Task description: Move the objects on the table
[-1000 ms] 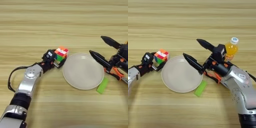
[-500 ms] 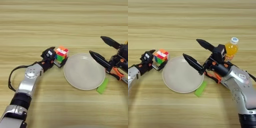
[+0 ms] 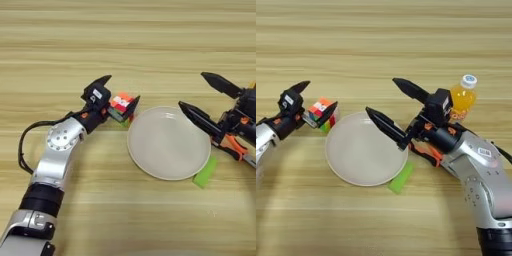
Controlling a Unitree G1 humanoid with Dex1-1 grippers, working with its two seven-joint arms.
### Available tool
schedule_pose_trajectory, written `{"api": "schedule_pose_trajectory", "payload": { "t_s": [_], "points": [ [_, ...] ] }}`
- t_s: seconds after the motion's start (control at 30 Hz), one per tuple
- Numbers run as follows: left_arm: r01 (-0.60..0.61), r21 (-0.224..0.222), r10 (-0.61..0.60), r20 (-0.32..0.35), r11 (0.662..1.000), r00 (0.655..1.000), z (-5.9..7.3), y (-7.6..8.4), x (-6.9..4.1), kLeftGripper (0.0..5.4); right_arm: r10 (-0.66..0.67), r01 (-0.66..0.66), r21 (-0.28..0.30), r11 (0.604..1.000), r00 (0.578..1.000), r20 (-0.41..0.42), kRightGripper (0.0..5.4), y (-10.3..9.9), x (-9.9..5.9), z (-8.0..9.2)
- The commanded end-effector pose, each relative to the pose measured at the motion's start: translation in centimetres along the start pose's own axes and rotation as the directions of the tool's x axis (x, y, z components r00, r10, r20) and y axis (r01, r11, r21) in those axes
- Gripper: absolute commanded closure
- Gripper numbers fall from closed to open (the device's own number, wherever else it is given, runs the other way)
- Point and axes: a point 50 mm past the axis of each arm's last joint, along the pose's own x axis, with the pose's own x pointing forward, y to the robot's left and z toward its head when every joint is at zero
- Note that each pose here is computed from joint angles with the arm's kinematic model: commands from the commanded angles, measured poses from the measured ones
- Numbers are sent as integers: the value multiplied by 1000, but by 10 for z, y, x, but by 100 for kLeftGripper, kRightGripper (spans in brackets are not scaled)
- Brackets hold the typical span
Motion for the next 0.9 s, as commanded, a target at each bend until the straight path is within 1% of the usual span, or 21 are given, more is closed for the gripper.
{"api": "schedule_pose_trajectory", "payload": {
  "t_s": [0.03, 0.17, 0.27, 0.33, 0.43, 0.57, 0.6, 0.67, 0.77, 0.83, 0.9],
  "points": [
    [-28, -5, 28, 71, 1000, 997, 11, 2, -2, 2, 3, -3, -10, 1000, 1000, 13, 0, -1, 1, 3],
    [-73, 3, 73, 101, 997, 992, 17, 4, -3, 2, -9, 9, -6, 1000, 1000, 20, 0, -1, 1, 3],
    [-120, -3, 119, 120, 993, 986, 20, 7, -5, 2, -26, 26, -2, 1000, 999, 30, 0, -2, 0, 3],
    [-166, -15, 167, 137, 986, 976, 22, 10, -7, 2, -47, 47, -4, 999, 998, 41, 0, -2, 0, 3],
    [-239, -39, 242, 166, 970, 956, 26, 15, -10, 2, -87, 88, -6, 996, 994, 61, 0, -4, 0, 5],
    [-341, -76, 350, 188, 937, 918, 28, 20, -15, 2, -157, 161, -34, 986, 983, 92, 0, -10, 0, 8],
    [-362, -77, 370, 190, 929, 910, 28, 21, -16, 2, -176, 180, -40, 983, 979, 101, 0, -11, 0, 9],
    [-407, -84, 415, 194, 910, 889, 27, 23, -19, 2, -216, 226, -80, 971, 970, 115, 0, -15, 0, 12],
    [-453, -78, 460, 195, 888, 866, 23, 23, -24, 2, -274, 296, -174, 939, 951, 140, 0, -20, 0, 18],
    [-472, -67, 476, 183, 879, 860, 18, 21, -27, 2, -309, 344, -239, 908, 935, 173, 0, -22, 0, 25],
    [-480, -59, 483, 168, 875, 859, 13, 19, -30, 2, -356, 406, -334, 851, 912, 203, 0, -27, -1, 33]
  ]
}}
